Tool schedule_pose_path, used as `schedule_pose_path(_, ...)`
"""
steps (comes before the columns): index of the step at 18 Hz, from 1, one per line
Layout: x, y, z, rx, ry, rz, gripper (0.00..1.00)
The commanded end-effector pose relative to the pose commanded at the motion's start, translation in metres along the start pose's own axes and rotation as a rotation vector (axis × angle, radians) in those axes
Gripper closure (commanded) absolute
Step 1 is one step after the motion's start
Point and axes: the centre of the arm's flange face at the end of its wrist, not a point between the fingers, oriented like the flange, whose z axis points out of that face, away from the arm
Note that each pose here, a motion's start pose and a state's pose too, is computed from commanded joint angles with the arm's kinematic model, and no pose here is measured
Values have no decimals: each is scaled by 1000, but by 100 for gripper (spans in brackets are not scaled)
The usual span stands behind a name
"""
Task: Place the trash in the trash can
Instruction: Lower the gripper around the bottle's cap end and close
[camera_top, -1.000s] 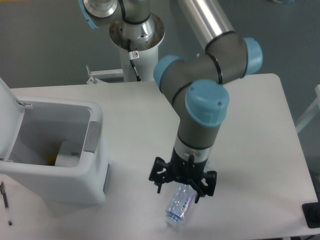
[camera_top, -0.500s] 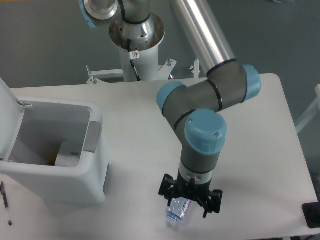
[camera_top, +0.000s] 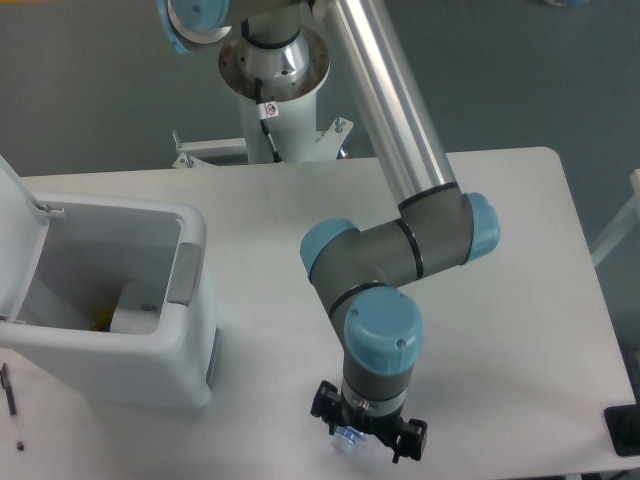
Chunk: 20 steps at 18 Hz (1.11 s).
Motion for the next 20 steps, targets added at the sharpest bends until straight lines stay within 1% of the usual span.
schedule_pose_path(1, 4, -2, 7, -20, -7, 6, 0)
schedule_pose_path(2, 13, -6, 24, -58, -15, 20, 1)
schedule_pose_path(6, 25, -10, 35, -88, -20, 29, 9)
schedule_pose_path(10, 36, -15, 44, -113, -26, 47, 20)
schedule_pose_path(11, 39, -16, 45, -117, -26, 50, 24)
schedule_pose_path(12, 39, -15, 45, -120, -24, 49, 33)
schedule_pose_path(14, 41, -15, 47, -124, -22, 49, 53)
schedule_pose_path(15, 41, -14, 46, -126, -20, 49, 66)
schedule_pose_path(16, 45, -12, 47, -134, -15, 50, 83)
schedule_pose_path(18, 46, -8, 43, -168, -47, 57, 98)
schedule_pose_path(20, 52, -10, 38, -186, -72, 70, 100)
